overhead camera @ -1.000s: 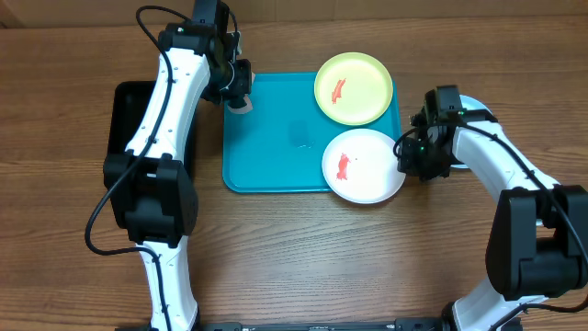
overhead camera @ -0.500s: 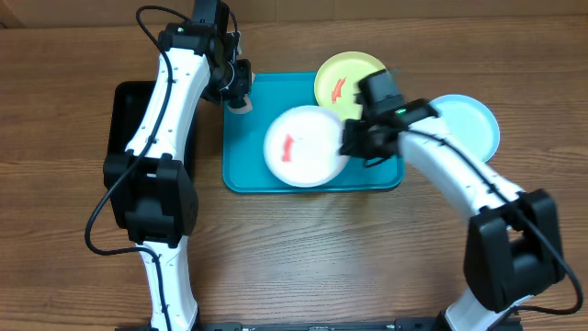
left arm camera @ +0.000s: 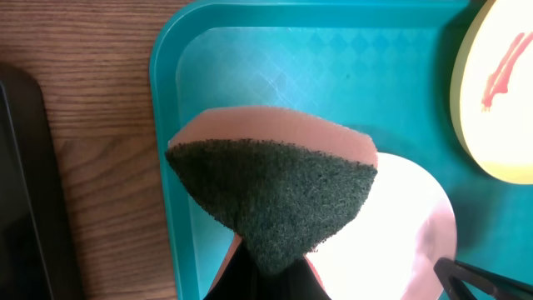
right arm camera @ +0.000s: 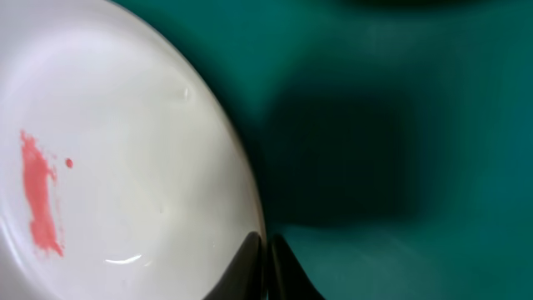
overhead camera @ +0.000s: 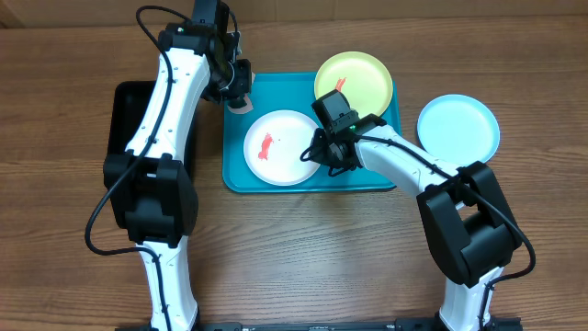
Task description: Clean dirty plates on tray and stack at the side
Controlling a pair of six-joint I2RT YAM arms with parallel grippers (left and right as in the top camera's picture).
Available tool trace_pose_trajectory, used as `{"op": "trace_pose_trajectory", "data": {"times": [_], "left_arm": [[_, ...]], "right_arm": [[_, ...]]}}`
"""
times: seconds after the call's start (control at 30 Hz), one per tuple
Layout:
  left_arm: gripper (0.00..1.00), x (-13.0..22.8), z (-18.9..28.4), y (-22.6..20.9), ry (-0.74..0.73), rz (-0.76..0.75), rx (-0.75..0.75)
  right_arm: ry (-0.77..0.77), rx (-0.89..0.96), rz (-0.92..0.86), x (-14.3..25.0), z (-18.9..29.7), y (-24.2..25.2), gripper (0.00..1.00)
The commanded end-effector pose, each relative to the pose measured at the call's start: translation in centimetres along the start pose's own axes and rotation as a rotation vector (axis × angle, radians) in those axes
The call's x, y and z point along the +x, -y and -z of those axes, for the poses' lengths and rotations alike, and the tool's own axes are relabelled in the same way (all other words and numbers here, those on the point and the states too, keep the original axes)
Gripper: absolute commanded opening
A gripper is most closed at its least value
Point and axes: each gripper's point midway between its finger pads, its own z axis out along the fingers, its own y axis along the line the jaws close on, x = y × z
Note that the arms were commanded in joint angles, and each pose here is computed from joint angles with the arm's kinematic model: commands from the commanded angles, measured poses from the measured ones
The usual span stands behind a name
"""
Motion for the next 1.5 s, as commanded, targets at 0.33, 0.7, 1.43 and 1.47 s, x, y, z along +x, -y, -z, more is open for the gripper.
{"op": "trace_pose_trajectory", "data": {"times": [0.33,0.7,1.43,1.47], "left_arm": [[0.04,0.6,0.2,2.5,-0.008,-0.108,0.019],[0.04,2.5,0.2,2.9,-0.076,-0.242,0.017],[0.05,5.4,-2.5,2.4,-0.173,-0.2,0.024],[0.04,5.8,-3.2,1.8,-0.18,-0.155,-0.015]], "right_arm": [[-0.115,-0.196,0.059,-0.7,0.2,-0.8,0.34],[-0.151,-0.093,-0.115,1.3,-0.8,-0.4,0.17],[-0.084,-0.107,-0.141,-1.1,-2.2,0.3,0.04],[-0.083,-0.109,-0.14,-1.2,-2.2,0.3,0.04]]}}
